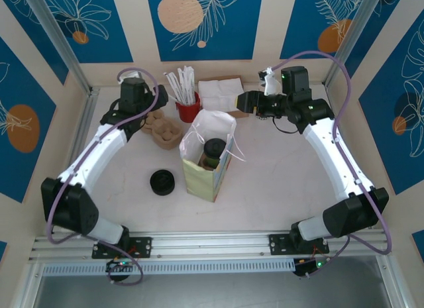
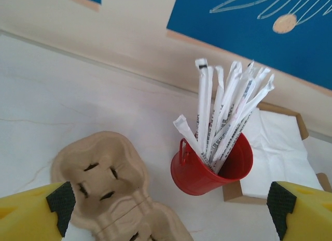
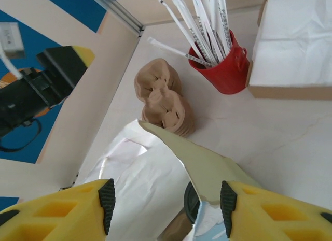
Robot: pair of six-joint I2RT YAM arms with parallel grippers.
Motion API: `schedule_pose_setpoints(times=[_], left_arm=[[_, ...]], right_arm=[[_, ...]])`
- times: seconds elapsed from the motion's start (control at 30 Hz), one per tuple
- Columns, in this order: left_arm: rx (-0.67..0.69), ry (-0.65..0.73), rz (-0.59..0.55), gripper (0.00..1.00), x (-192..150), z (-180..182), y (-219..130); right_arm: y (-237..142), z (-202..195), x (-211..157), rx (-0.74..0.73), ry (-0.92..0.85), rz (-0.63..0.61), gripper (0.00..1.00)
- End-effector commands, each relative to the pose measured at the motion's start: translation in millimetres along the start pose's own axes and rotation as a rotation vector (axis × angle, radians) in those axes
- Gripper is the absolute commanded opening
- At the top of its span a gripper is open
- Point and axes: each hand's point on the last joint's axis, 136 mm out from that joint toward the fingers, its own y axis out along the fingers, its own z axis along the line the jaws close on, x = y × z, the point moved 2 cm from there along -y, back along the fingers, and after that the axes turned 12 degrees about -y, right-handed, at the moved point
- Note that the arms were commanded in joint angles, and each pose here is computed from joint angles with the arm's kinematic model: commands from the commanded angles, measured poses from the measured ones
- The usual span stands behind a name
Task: Pack the takeout coffee
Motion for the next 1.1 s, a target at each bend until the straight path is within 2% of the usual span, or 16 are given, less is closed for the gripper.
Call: schedule_pose_setpoints(times=[0.0, 0.23, 0.5, 0.73, 0.9, 1.07], left_arm=[[-0.076, -0.028, 0.029, 0.95, -6, -9, 29], [-0.144, -0.023, 0.103, 0.85, -22, -15, 76], [-0.148, -0.042, 0.059, 0.8, -11, -14, 95], [-0.128, -0.079, 0.02, 0.68, 2, -13, 109], [-0.118, -0.1, 0.023, 0.65, -2, -10, 119], [-0.121, -0.106, 0.036, 0.57, -7, -11, 129]], right_arm=[[-8, 8, 11, 0.029, -0.013, -0.056, 0.57], [-13, 11, -4, 0.046, -0.04, -0.067, 0.56], [-24, 21, -11, 0.074, -0.083, -0.079, 0.55], [-28, 25, -10, 0.077, -0.093, -0.081, 0.55], [-29, 26, -13, 0.081, -0.092, -0.074, 0.55], [-31, 27, -13, 0.076, -0.103, -0.076, 0.55]])
